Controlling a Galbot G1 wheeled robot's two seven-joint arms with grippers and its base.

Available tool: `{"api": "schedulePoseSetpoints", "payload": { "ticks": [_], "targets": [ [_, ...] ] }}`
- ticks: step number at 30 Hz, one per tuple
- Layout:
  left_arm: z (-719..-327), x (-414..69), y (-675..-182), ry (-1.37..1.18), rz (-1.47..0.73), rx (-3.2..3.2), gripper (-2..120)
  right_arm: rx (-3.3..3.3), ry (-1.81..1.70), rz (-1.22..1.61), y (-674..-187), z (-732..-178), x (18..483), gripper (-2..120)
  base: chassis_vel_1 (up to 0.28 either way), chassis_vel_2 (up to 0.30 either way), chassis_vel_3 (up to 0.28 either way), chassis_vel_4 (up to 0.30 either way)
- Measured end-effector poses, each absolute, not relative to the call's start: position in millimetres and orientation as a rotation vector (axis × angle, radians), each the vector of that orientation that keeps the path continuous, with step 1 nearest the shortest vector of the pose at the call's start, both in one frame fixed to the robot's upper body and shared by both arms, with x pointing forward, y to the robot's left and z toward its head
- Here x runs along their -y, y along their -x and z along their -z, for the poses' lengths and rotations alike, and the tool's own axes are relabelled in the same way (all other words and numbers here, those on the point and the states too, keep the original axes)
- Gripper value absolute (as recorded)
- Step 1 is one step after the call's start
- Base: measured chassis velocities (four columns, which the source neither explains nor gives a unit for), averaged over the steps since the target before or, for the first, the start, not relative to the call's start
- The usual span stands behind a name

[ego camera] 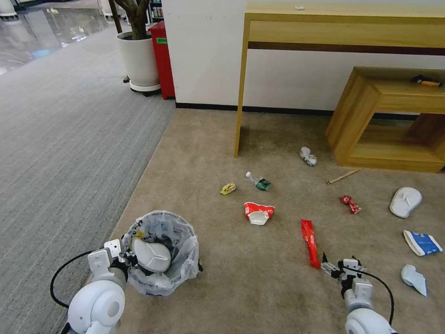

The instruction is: Pick up the trash bin and place the garbage on the floor into it.

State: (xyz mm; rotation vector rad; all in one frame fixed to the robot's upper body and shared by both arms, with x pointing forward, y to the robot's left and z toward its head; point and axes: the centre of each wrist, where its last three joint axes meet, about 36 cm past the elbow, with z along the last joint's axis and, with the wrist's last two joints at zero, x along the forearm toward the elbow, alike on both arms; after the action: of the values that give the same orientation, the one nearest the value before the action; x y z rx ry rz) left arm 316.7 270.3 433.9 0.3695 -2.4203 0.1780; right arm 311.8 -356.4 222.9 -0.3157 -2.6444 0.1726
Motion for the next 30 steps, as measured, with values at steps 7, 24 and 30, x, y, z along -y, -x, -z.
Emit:
{"api": "schedulePoseSetpoints", "payload": {
  "ticks": [7,24,30],
  "targets": [
    [-442.0,-267.6,-310.8,-0.362,-0.188,2.436,0,2.605,0.318,-0.167,-335.3,-202.5,344.1,100,0.000,0.000,0.000,0.000],
    [-449.9,-262.9,-305.0,-0.358,-0.203,2.453,0,2.549,0.339,-0.244,-361.8,-172.0,353.8,100,0.000,0.000,0.000,0.000],
    [-449.8,-262.7,-304.4,-0.361,-0.205,2.452,0,2.547,0.327,-0.249,-370.5,-167.0,348.2,100,0.000,0.000,0.000,0.000]
  ]
}}
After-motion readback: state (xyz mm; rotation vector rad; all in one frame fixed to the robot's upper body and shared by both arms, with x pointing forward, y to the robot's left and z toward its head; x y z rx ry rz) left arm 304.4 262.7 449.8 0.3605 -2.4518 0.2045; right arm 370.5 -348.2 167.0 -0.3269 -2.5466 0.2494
